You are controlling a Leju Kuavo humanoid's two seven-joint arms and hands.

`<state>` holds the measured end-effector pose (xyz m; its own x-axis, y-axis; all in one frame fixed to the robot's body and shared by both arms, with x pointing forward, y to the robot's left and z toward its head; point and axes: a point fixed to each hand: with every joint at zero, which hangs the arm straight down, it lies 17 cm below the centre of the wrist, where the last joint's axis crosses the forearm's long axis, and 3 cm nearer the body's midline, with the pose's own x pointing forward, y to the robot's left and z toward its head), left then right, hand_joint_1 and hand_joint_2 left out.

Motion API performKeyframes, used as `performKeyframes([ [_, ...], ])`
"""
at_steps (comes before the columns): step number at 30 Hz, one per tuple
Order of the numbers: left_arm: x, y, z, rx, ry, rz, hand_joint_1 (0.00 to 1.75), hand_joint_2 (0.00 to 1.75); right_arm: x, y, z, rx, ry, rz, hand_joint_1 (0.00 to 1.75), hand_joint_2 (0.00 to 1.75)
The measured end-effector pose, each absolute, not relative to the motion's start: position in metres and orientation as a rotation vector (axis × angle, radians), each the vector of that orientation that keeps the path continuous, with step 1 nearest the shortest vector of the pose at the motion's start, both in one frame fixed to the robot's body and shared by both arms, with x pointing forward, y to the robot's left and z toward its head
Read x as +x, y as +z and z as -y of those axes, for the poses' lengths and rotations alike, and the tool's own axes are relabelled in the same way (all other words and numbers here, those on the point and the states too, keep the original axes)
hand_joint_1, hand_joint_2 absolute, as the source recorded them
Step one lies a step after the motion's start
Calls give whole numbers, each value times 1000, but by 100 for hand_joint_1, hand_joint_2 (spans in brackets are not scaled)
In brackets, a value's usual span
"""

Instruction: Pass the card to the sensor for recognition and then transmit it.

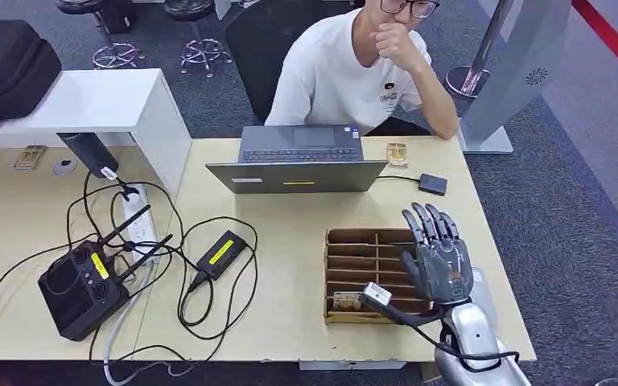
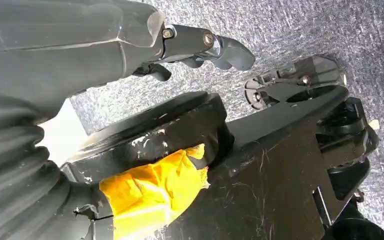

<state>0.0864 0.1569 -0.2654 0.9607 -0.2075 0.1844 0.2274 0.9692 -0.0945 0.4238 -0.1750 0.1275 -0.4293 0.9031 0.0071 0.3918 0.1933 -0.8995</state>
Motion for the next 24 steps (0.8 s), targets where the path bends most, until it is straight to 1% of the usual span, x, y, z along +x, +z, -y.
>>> performKeyframes([
  [11,87,-265,-158,-115,-221,174,0,175,425,127,181,-1166,1149,1917,175,175],
  [24,86,-265,-158,-115,-220,174,0,175,424,126,193,-1176,1154,1907,175,175],
])
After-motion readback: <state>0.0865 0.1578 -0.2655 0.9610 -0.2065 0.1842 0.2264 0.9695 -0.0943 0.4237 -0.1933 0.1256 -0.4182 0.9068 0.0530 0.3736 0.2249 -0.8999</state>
